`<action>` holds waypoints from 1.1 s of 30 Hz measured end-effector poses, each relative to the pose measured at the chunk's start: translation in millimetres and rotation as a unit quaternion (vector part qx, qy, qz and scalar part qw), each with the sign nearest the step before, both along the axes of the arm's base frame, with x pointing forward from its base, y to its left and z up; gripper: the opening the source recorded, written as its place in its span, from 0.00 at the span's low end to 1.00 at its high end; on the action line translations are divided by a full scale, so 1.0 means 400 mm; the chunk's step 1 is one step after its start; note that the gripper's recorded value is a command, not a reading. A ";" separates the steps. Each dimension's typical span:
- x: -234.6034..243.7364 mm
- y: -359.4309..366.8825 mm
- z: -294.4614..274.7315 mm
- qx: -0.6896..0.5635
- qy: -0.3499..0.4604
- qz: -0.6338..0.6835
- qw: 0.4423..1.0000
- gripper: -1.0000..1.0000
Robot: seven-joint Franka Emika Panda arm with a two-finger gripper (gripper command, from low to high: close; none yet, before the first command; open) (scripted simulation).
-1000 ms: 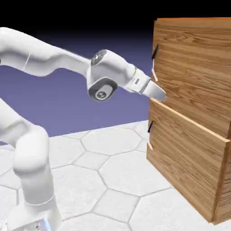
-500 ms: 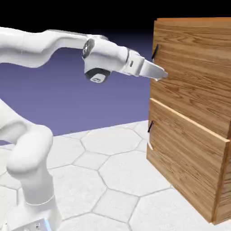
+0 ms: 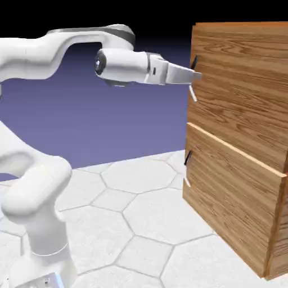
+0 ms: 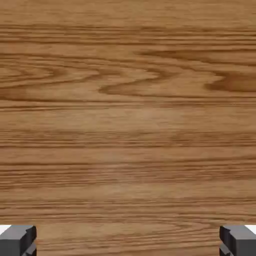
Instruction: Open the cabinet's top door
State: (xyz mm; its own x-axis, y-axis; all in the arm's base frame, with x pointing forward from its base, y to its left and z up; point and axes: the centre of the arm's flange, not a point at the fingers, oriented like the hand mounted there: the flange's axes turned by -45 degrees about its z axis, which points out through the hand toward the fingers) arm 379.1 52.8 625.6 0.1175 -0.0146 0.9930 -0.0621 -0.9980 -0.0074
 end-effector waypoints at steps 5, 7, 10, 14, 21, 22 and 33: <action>0.012 0.062 -0.015 -0.003 -0.022 0.001 1.000 0.50; 0.019 0.089 -0.024 -0.004 -0.029 0.002 1.000 0.50; 0.032 0.130 -0.041 -0.005 -0.039 0.003 0.999 0.50; 0.052 0.190 -0.072 -0.006 -0.049 0.005 0.999 0.50; 0.095 0.299 -0.142 -0.007 -0.059 0.011 0.998 0.50; 0.100 0.310 -0.150 -0.007 -0.059 0.011 0.998 0.50; 0.195 0.296 -0.150 -0.006 -0.059 0.025 0.998 0.00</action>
